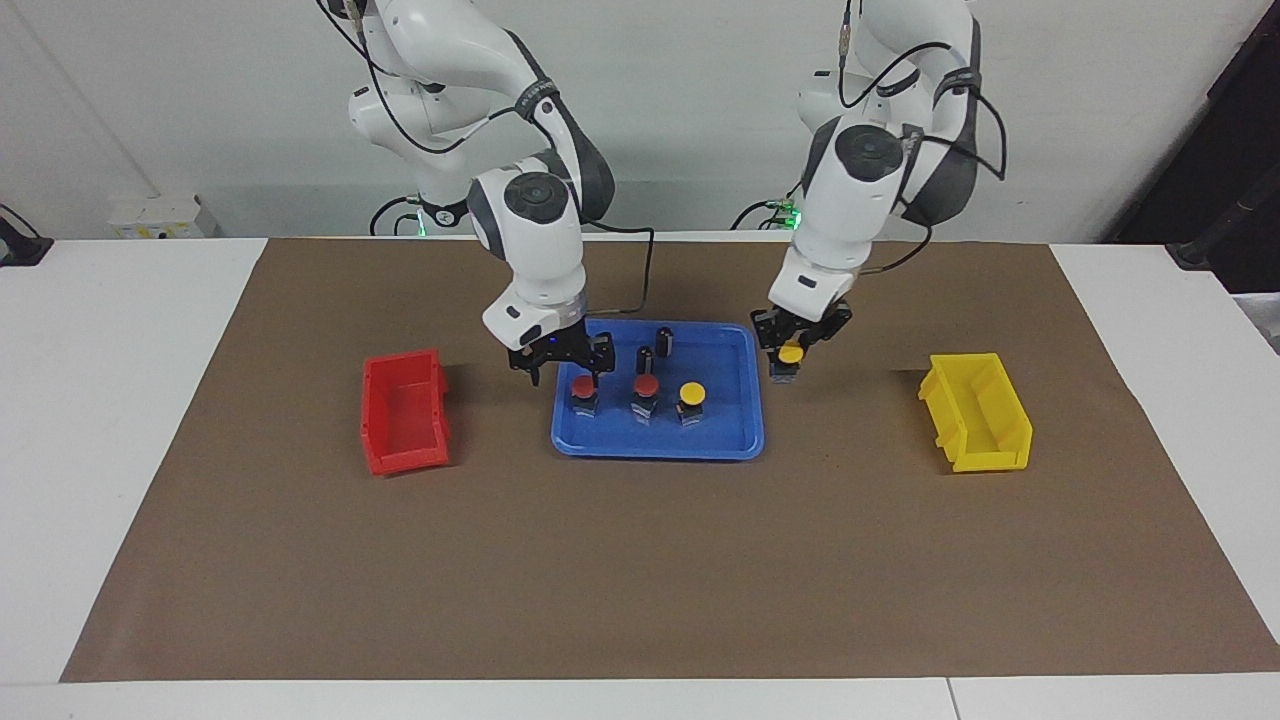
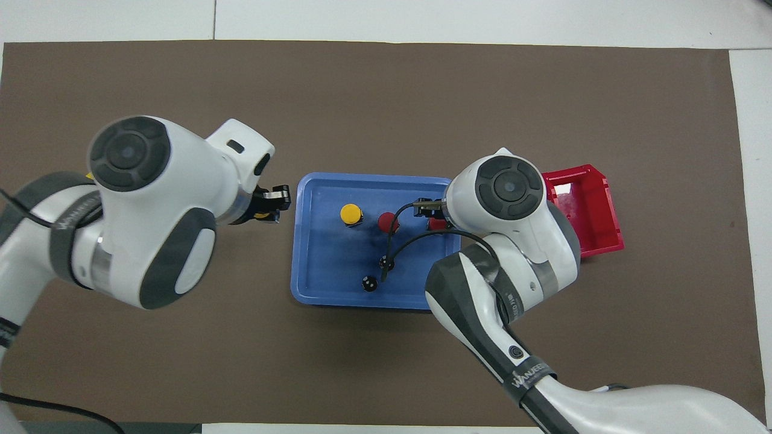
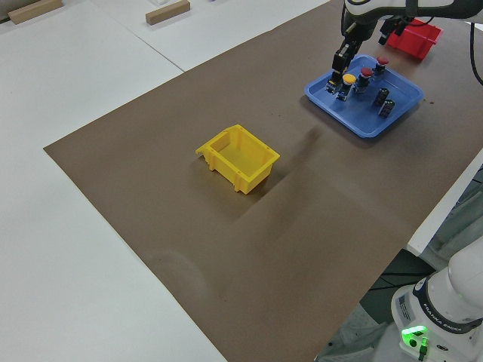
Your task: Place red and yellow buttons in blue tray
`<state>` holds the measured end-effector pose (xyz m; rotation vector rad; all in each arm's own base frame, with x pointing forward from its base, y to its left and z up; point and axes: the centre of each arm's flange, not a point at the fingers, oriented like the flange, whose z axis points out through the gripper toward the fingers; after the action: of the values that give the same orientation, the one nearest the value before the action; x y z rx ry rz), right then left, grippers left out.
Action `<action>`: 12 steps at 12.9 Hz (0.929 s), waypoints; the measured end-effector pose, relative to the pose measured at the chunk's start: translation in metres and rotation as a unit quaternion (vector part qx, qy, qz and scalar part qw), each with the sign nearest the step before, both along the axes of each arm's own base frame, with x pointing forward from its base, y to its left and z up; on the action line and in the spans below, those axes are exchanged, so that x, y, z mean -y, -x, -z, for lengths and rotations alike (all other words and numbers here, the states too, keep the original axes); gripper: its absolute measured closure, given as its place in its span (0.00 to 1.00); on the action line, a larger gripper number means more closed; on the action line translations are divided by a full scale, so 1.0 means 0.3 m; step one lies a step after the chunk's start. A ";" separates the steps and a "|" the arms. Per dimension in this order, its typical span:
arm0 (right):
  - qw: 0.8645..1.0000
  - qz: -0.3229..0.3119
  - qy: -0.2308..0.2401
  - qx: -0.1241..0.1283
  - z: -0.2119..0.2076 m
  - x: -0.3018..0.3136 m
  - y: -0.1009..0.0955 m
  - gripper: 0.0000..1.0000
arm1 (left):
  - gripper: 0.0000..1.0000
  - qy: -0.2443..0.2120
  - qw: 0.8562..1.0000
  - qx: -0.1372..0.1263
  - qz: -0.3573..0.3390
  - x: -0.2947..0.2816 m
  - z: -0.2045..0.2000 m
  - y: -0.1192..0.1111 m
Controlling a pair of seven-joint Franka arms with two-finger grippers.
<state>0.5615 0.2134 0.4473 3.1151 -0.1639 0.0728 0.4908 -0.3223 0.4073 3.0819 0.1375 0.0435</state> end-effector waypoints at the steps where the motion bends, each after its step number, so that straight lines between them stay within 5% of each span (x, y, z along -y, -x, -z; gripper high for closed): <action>1: 1.000 0.011 0.004 -0.002 -0.097 0.126 -0.010 0.00 | 0.59 0.000 1.000 0.001 0.000 0.035 0.077 -0.005; 6: 0.999 0.025 -0.008 -0.031 -0.390 0.502 0.113 0.00 | 0.59 0.005 1.000 0.010 -0.005 0.097 0.205 -0.022; 7: 0.999 0.014 -0.008 -0.034 -0.418 0.527 0.134 0.00 | 0.53 0.005 1.000 0.011 -0.005 0.099 0.205 -0.025; 11: 0.999 -0.009 -0.009 -0.037 -0.421 0.613 0.131 0.00 | 0.04 -0.002 1.000 0.003 -0.020 0.067 0.109 -0.089; 12: 0.999 -0.012 -0.009 -0.040 -0.416 0.620 0.126 0.00 | 0.00 -0.004 1.000 0.001 -0.024 0.054 0.060 -0.110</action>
<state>0.5239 0.0272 0.5721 3.1315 -0.1278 -0.0531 0.5237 -0.3386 0.3893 3.0857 0.2130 0.0481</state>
